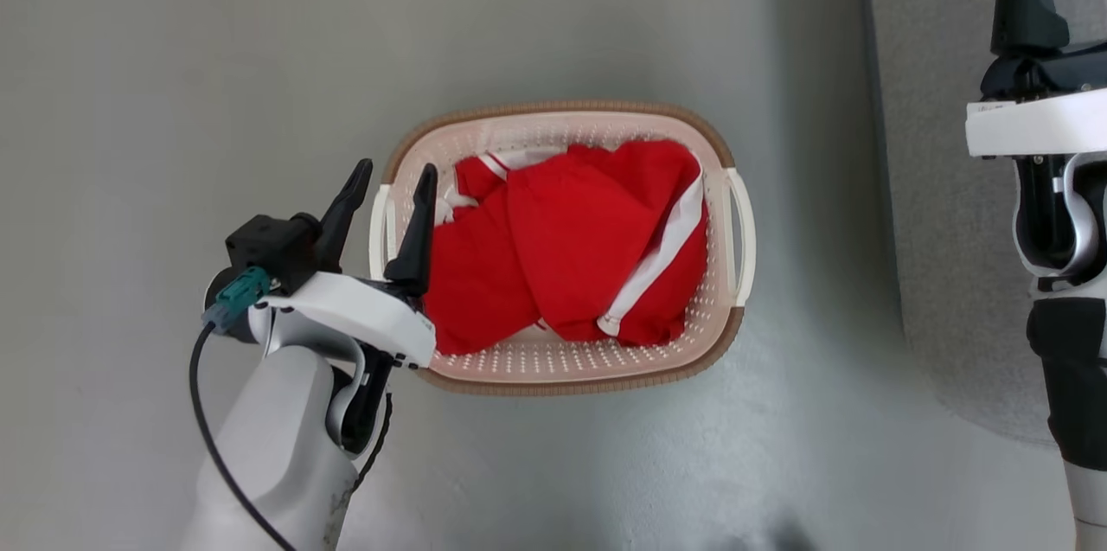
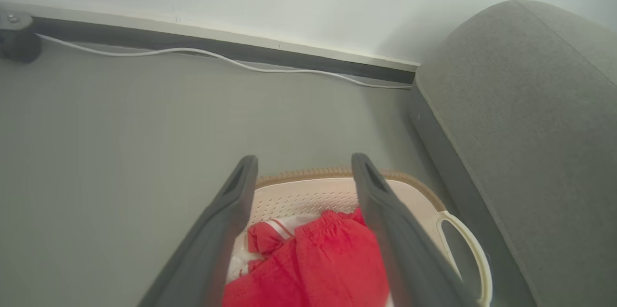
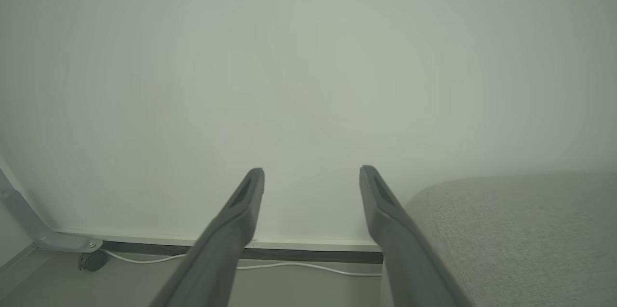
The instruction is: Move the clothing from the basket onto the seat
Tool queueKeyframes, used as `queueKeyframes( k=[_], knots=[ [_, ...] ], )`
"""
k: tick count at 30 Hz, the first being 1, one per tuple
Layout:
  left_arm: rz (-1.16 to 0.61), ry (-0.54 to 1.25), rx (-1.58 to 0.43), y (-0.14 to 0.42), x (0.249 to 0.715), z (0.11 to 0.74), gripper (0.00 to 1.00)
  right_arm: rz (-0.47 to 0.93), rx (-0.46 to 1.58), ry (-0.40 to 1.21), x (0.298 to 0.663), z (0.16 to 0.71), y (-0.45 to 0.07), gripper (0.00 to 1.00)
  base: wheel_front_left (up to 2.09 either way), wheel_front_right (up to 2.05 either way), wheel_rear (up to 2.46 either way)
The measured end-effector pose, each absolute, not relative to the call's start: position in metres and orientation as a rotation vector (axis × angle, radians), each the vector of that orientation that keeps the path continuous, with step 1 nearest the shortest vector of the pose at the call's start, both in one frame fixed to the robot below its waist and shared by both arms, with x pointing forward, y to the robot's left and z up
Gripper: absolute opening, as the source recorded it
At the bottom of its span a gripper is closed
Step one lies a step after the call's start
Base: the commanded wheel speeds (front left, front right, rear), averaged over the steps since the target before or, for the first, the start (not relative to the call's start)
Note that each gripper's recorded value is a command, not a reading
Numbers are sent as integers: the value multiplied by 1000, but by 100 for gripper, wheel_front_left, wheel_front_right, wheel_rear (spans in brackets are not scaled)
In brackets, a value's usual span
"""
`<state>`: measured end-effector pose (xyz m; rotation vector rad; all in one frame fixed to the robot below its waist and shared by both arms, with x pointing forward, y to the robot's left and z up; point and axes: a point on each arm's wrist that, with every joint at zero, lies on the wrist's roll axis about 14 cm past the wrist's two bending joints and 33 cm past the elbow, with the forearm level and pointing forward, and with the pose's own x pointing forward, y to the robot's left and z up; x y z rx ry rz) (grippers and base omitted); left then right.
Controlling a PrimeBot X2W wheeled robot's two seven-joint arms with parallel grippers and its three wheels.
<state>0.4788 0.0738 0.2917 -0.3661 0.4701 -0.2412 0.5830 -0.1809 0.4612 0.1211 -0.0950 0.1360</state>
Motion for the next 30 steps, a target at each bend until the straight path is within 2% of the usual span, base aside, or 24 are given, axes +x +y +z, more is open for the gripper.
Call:
queueKeyframes(
  k=[7, 15, 30],
  knots=[
    [-394, 604, -387, 23, 465, 250, 100, 159, 101, -56, 595, 429, -177, 100, 0, 0, 0],
    [-587, 671, -373, -31, 462, 228, 100, 182, 96, -37, 602, 407, -171, 100, 0, 0, 0],
    [-758, 759, -264, -70, 469, 174, 100, 191, 103, -16, 607, 378, -166, 100, 0, 0, 0]
  ],
)
